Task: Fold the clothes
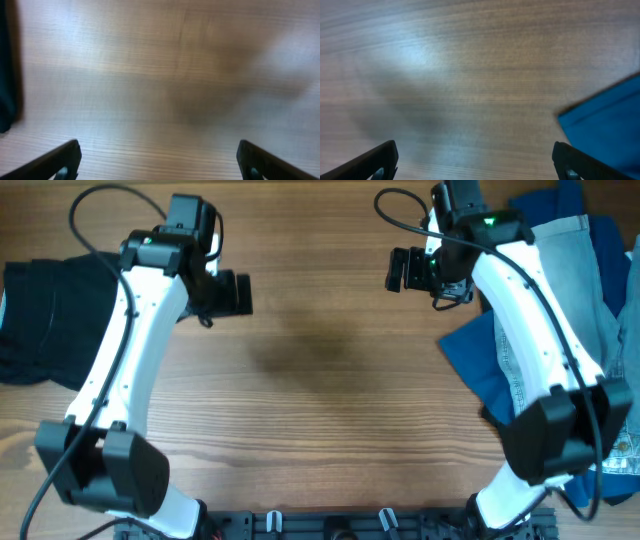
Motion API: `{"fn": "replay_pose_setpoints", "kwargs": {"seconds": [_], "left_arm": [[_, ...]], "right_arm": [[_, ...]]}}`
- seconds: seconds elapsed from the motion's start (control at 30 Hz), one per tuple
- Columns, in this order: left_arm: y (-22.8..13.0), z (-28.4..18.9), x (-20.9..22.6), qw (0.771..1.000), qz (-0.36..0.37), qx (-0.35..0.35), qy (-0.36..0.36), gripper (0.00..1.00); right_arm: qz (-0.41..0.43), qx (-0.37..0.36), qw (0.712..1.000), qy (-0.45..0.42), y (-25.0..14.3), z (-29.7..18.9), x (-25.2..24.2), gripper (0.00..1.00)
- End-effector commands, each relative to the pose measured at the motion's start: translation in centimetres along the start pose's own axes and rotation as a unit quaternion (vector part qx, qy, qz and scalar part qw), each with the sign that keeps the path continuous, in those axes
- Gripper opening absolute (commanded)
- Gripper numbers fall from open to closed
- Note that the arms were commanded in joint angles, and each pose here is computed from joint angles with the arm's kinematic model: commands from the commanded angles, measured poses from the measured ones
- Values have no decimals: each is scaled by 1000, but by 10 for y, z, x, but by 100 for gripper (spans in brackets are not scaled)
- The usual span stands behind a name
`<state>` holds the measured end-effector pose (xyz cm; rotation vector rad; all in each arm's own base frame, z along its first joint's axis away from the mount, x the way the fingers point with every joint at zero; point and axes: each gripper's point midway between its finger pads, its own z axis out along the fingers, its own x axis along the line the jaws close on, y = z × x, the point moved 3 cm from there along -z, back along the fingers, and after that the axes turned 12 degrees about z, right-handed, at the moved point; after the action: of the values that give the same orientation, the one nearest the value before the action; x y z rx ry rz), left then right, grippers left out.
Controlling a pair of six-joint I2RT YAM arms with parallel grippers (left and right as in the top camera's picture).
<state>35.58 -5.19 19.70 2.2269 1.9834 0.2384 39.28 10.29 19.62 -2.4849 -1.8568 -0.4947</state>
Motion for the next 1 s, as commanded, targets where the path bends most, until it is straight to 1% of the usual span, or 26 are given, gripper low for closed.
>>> {"fn": "replay_pose_setpoints", "kwargs": {"seconds": [0.0,0.07,0.13,0.2,0.23,0.33,0.4,0.47,0.57,0.63,0.73,0.83,0.97], "left_arm": [[-25,-19,0,998,-46,30,-7,100],[-33,-28,1,998,-57,33,-6,100],[-39,-41,1,998,-61,23,-7,100],[-42,-56,2,998,-61,-2,-9,100],[-47,-75,3,997,-61,-41,-13,100],[-55,-91,4,994,-62,-90,-16,100],[-65,-102,4,988,-62,-138,-20,100],[-78,-111,5,979,-61,-195,-25,100],[-98,-117,6,963,-59,-262,-30,100],[-122,-114,7,954,-66,-291,-35,100],[-142,-104,7,952,-66,-296,-35,100],[-147,-102,7,951,-66,-299,-36,100],[-152,-99,7,956,-66,-285,-34,100]], "right_arm": [[-18,-49,998,31,-5,-51,8,100],[-16,-67,997,38,-8,-70,8,100],[12,-103,994,19,-11,-93,-3,100],[19,-131,991,21,-14,-111,-5,100],[5,-173,985,23,-23,-131,-4,100],[-6,-208,978,17,-36,-138,-8,100],[-22,-234,972,30,-53,-136,-8,100],[-33,-258,964,56,-68,-128,-10,100],[-34,-284,955,78,-83,-117,-21,100],[-34,-283,955,77,-93,-104,-30,100],[-35,-264,962,63,-100,-89,-37,100],[-35,-246,967,49,-101,-78,-39,100],[-36,-223,974,32,-98,-62,-39,100]]}}
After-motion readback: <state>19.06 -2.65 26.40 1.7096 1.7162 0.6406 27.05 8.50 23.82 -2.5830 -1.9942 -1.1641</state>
